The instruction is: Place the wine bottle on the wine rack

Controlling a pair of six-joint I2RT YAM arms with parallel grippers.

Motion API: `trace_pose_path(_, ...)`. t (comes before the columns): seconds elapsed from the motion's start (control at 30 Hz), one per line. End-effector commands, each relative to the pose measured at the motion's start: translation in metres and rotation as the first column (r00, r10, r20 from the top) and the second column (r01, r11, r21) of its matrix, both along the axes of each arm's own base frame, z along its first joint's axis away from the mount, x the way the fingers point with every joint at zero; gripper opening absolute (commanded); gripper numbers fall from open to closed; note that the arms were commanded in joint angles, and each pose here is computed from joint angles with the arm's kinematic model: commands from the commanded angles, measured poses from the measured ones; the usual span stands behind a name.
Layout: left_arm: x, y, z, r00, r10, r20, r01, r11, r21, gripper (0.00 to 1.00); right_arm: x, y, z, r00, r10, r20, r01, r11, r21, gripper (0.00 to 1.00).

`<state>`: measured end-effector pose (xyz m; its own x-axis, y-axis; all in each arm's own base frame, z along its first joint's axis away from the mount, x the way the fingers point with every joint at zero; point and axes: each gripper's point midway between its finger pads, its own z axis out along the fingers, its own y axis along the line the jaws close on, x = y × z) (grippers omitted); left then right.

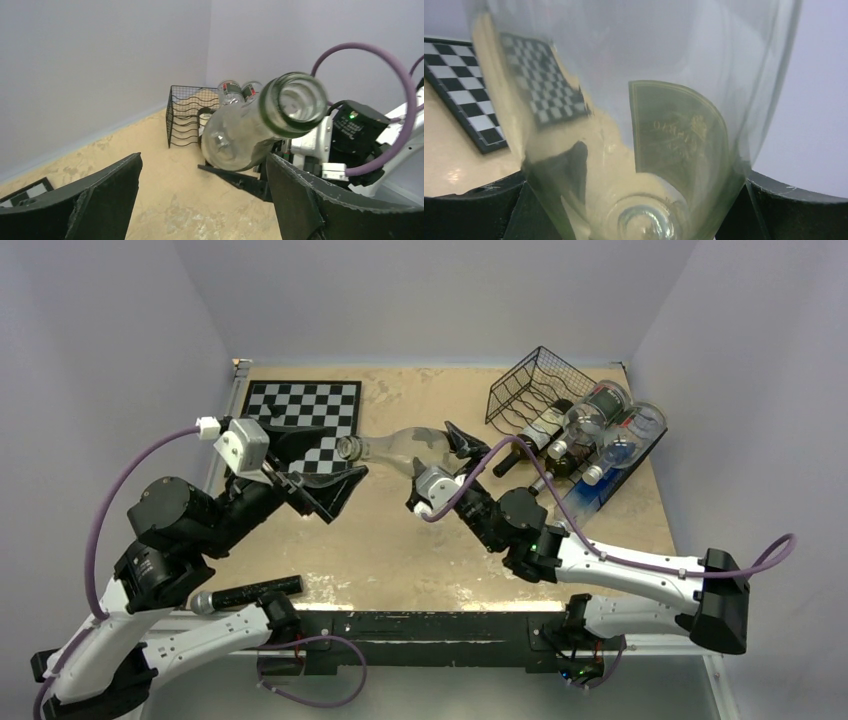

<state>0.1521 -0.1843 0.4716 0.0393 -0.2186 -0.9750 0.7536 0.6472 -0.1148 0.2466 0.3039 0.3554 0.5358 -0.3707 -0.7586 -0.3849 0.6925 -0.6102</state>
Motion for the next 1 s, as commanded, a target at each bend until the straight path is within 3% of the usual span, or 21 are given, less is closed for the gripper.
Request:
trace_pose_path(0.0, 0.002, 0.026, 0.006, 0.995, 0.096, 0.001, -0.096, 0.995, -0.016, 0.97, -0.012, -0.049, 0.111, 0.964, -0.13, 0.233, 0.083, 0.976, 0.2, 0.0)
trace_pose_path(0.1, -0.016, 0.042, 0.013, 0.997, 0.067, 0.029, -0.066, 0.998, -0.014, 0.98, -0.01, -0.061, 0.114, 0.935, -0.204, 0.29, 0.166, 0.975, 0.15, 0.0)
trace_pose_path(0.3, -0.068, 0.054, 0.022, 0.992, -0.125, 0.034, 0.124, 0.992, 0.02, 0.98, -0.007, -0.072, 0.109, 0.9, -0.268, 0.344, 0.257, 0.963, 0.08, 0.0)
trace_pose_path(0.43, -0.072, 0.071, 0.032, 0.995, -0.083, 0.047, 0.085, 0.995, -0.048, 0.99, -0.004, -0.071, 0.099, 0.888, -0.287, 0.36, 0.293, 0.955, 0.038, 0.0)
trace_pose_path(0.57, -0.058, 0.073, 0.027, 0.999, -0.015, 0.04, 0.016, 0.999, -0.032, 0.99, -0.001, -0.066, 0.092, 0.854, -0.311, 0.418, 0.345, 0.939, -0.007, 0.0)
trace_pose_path(0.77, -0.025, 0.039, 0.004, 0.999, 0.018, -0.032, -0.013, 0.991, 0.131, 0.97, -0.008, -0.04, 0.076, 0.856, -0.244, 0.455, 0.325, 0.94, -0.106, 0.0)
trace_pose_path(0.97, -0.001, 0.021, -0.037, 0.987, 0.069, -0.143, -0.007, 0.92, 0.393, 0.87, -0.012, -0.018, 0.064, 0.878, -0.189, 0.44, 0.298, 0.935, -0.194, 0.0)
